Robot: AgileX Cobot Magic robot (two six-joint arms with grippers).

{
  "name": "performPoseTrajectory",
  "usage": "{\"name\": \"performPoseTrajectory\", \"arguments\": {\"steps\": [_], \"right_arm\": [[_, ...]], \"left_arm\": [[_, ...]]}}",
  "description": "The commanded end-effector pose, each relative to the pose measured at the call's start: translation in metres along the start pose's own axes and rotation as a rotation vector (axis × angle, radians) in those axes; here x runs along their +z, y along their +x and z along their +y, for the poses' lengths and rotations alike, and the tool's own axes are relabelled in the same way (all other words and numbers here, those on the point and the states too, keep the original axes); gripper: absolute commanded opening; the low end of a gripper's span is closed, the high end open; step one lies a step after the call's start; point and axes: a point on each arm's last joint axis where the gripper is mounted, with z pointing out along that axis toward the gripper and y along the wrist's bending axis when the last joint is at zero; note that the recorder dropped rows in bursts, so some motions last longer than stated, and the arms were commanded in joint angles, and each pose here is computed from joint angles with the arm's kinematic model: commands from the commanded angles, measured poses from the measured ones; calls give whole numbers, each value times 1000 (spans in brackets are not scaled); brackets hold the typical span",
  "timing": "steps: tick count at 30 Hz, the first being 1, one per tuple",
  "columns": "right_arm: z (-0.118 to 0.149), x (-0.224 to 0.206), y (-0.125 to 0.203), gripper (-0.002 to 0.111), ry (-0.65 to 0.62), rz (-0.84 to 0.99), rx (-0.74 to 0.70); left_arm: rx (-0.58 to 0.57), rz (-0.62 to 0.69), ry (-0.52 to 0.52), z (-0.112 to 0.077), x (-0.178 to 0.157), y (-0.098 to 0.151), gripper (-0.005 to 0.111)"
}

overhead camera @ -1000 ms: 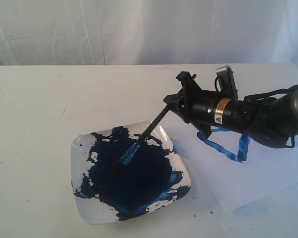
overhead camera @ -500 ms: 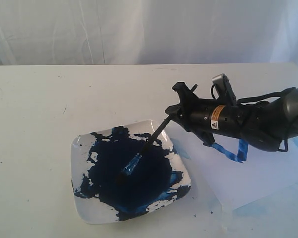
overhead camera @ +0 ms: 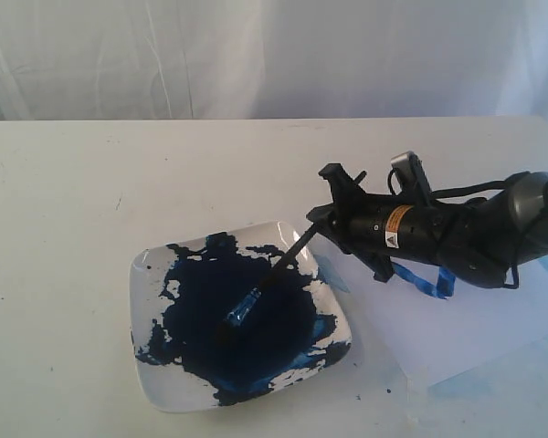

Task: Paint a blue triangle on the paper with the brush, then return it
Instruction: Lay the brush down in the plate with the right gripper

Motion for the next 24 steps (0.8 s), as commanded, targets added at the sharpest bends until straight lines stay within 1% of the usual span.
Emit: {"name": "performPoseTrajectory", "arguments": {"steps": [1, 9, 13, 16, 21, 24], "right_arm": [[2, 0, -2, 0, -9, -18, -25], [2, 0, -3, 0, -12, -31, -80], [2, 1, -2, 0, -16, -29, -83], [5, 5, 5, 0, -76, -13, -125], [-10, 14, 7, 0, -52, -16, -98], [-14, 17, 11, 0, -49, -7, -93]], "left_arm": [[-16, 3, 6, -1, 0, 2, 0], [-16, 3, 6, -1, 0, 2, 0], [-16, 3, 6, -1, 0, 2, 0], [-18, 3, 5, -1, 0, 2, 0], [-22, 5, 10, -1, 0, 2, 0], [-22, 5, 10, -1, 0, 2, 0]]}}
